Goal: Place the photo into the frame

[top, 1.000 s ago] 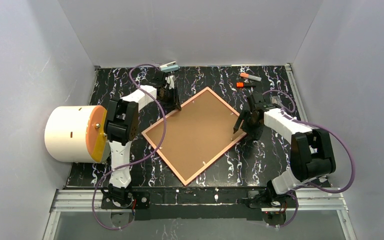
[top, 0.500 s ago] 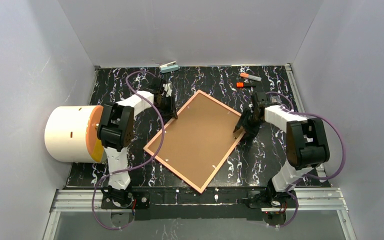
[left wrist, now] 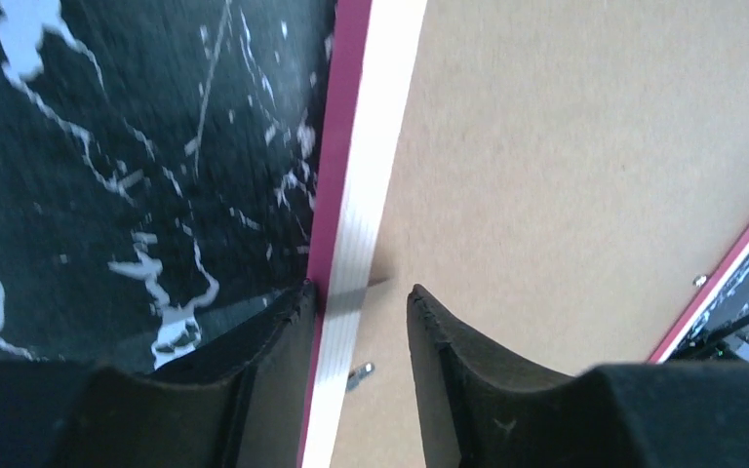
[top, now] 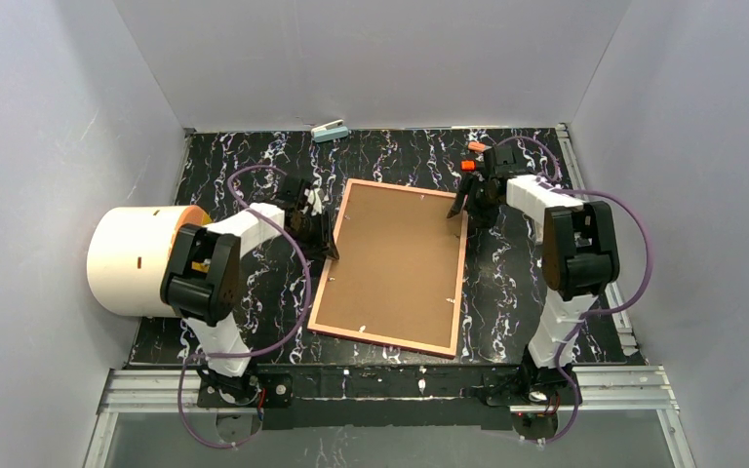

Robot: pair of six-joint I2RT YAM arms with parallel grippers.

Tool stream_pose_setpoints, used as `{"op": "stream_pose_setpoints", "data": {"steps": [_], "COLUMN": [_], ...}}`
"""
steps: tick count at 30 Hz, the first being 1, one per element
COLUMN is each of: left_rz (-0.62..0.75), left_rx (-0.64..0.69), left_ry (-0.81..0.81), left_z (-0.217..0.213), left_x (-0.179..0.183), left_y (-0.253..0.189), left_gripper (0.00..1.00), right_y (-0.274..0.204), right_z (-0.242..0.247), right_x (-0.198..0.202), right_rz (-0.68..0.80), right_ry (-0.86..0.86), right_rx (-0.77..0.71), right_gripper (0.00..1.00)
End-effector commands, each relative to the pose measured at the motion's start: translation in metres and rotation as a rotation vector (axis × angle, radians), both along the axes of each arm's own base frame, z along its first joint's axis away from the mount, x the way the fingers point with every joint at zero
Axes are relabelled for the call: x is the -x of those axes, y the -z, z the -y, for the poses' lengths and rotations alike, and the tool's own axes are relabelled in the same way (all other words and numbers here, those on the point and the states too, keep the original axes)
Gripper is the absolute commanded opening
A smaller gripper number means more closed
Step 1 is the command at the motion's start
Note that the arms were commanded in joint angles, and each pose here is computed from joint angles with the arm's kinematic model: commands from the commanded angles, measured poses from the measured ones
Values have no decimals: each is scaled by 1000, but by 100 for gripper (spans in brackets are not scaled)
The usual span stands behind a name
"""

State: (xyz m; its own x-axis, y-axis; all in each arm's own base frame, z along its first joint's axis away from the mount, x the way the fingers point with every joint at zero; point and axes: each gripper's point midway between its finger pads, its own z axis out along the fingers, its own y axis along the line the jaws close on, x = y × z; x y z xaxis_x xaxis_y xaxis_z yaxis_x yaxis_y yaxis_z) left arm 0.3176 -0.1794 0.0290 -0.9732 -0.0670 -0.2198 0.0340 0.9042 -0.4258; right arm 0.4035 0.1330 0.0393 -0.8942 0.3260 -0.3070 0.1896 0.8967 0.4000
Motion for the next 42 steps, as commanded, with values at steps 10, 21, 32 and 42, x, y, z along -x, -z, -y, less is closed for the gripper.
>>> {"op": "stream_pose_setpoints", "data": {"steps": [10,21,32,42], "left_rz": [81,169,288,276], "left_rx": [37,-106,-205,-189], "left_ry": [0,-181,-427,-432], "left_z": [-3,-38,-86,-90], "left_x": [11,0,34,54], "left_y": [-37,-54,-81,-78], "left_gripper": [52,53,56,57], "right_y": [-69,-77,-45,-17], "right_z": [4,-133,-254,-303], "right_x": [56,69,65,48], "right_rz": [-3,1,41,136], "right_ry": [-3,-147,-243,-310], "right_rx": [25,-27,185,263], "right_gripper": [71,66,59,53]}}
